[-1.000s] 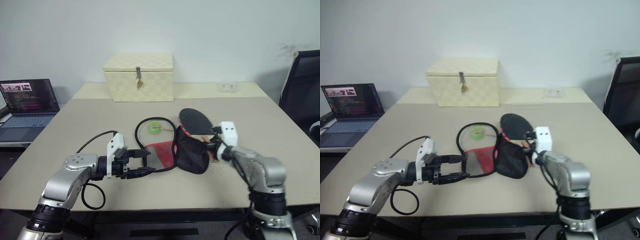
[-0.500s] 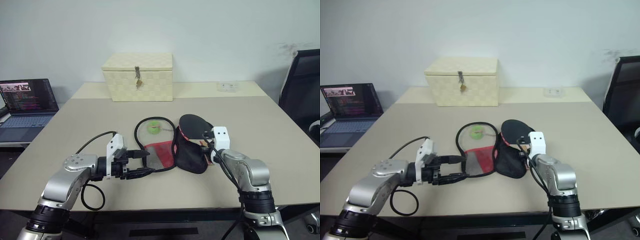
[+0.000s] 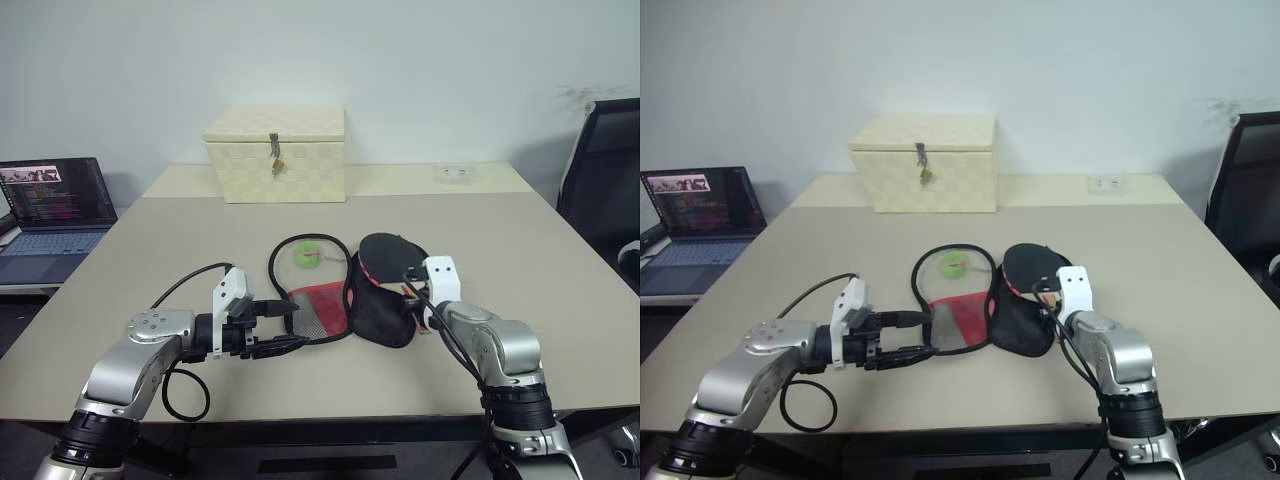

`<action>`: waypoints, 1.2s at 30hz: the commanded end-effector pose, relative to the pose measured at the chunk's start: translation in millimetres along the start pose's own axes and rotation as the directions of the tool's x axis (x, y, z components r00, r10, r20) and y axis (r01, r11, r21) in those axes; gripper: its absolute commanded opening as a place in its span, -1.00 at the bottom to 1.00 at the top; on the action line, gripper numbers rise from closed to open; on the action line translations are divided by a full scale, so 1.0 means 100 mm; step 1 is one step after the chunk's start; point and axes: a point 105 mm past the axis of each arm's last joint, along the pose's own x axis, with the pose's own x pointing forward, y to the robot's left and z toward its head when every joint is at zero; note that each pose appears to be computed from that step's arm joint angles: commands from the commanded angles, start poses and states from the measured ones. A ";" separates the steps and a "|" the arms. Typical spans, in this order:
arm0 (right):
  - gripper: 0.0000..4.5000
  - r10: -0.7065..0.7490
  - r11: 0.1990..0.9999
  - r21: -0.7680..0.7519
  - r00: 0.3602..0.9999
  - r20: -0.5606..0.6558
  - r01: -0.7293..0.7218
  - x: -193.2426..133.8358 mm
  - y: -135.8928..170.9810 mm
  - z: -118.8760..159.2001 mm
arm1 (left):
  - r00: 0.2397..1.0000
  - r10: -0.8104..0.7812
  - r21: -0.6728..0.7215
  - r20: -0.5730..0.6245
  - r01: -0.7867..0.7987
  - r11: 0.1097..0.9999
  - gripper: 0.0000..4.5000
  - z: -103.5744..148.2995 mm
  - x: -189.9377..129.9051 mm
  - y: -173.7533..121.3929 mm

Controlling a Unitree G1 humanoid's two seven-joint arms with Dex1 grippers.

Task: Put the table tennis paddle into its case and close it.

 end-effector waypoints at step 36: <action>0.48 0.414 0.903 -0.066 0.902 -0.121 -0.424 -0.56 0.03 -0.21 | 1.000 -0.014 0.058 0.017 0.013 0.998 0.63 0.16 -0.08 0.03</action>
